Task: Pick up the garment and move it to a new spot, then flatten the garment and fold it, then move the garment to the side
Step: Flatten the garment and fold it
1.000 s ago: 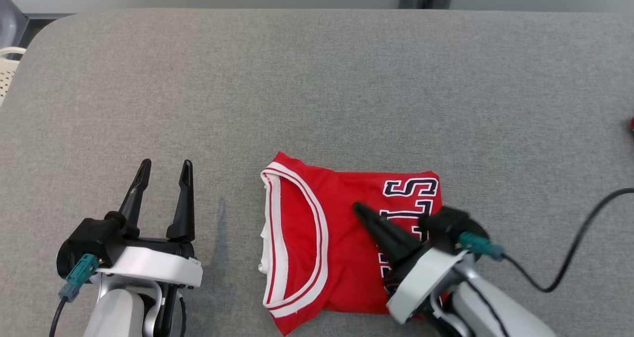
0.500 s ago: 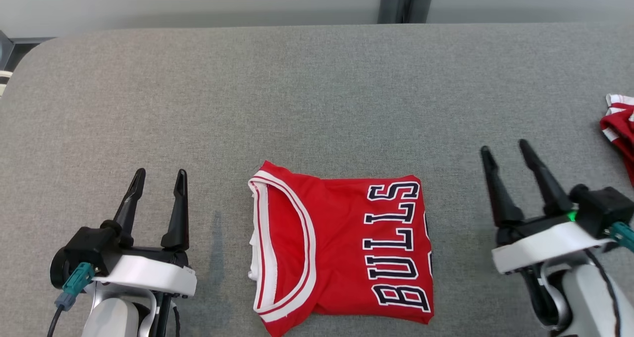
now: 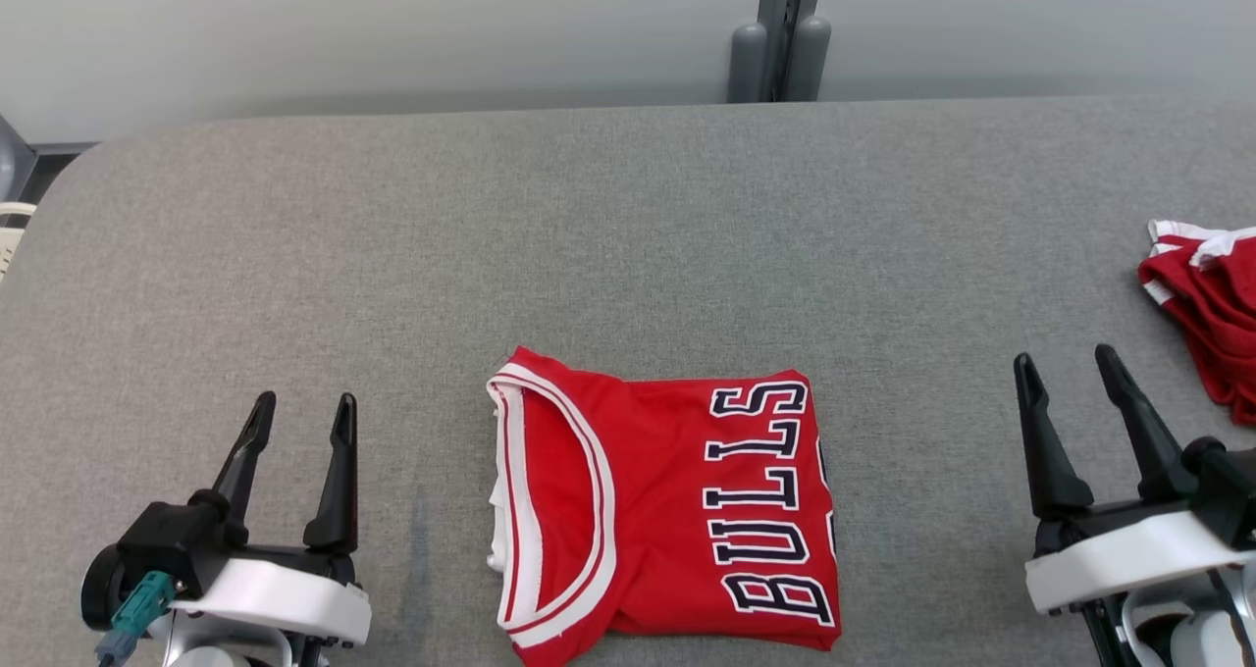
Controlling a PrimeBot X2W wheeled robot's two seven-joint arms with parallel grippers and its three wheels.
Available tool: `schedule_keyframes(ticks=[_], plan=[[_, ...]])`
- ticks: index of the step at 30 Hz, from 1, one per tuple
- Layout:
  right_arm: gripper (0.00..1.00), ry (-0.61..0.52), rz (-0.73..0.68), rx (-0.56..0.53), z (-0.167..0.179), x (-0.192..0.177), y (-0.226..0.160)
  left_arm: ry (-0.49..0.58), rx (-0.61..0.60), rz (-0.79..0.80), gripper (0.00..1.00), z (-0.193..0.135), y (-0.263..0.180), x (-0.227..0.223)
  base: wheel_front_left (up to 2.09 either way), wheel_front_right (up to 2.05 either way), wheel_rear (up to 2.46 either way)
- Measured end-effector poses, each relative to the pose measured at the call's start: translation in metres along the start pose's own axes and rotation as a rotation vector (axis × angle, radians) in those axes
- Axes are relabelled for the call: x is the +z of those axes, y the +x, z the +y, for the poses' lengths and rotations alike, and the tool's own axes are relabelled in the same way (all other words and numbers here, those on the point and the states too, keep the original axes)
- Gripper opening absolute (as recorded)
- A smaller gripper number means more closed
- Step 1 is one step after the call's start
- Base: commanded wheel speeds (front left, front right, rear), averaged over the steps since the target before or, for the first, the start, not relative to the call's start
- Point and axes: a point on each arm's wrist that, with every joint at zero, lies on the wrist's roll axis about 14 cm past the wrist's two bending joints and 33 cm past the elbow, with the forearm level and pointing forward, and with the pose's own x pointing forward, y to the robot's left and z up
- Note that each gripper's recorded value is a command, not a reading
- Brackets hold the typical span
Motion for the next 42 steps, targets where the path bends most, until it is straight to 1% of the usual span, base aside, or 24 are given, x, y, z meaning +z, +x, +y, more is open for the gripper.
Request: schedule_keyframes(ticks=[11,20,28,42], plan=[[1.00,-0.003,0.025,-0.035,-0.003,0.004,-0.035,0.020,-0.014,0.012,1.00,-0.001,-0.022,0.005,0.00,0.00,0.00],[1.00,0.005,0.036,-0.041,0.001,0.007,-0.053,0.021,-0.003,0.006,1.00,0.001,-0.038,0.010,0.00,0.00,0.00],[1.00,-0.002,0.040,-0.050,0.001,0.010,-0.065,0.015,0.003,0.007,1.00,0.001,-0.049,0.012,0.00,0.00,0.00],[1.00,-0.013,0.037,-0.056,0.000,0.014,-0.067,0.024,0.004,0.008,1.00,0.001,-0.050,0.014,0.00,0.00,0.00]])
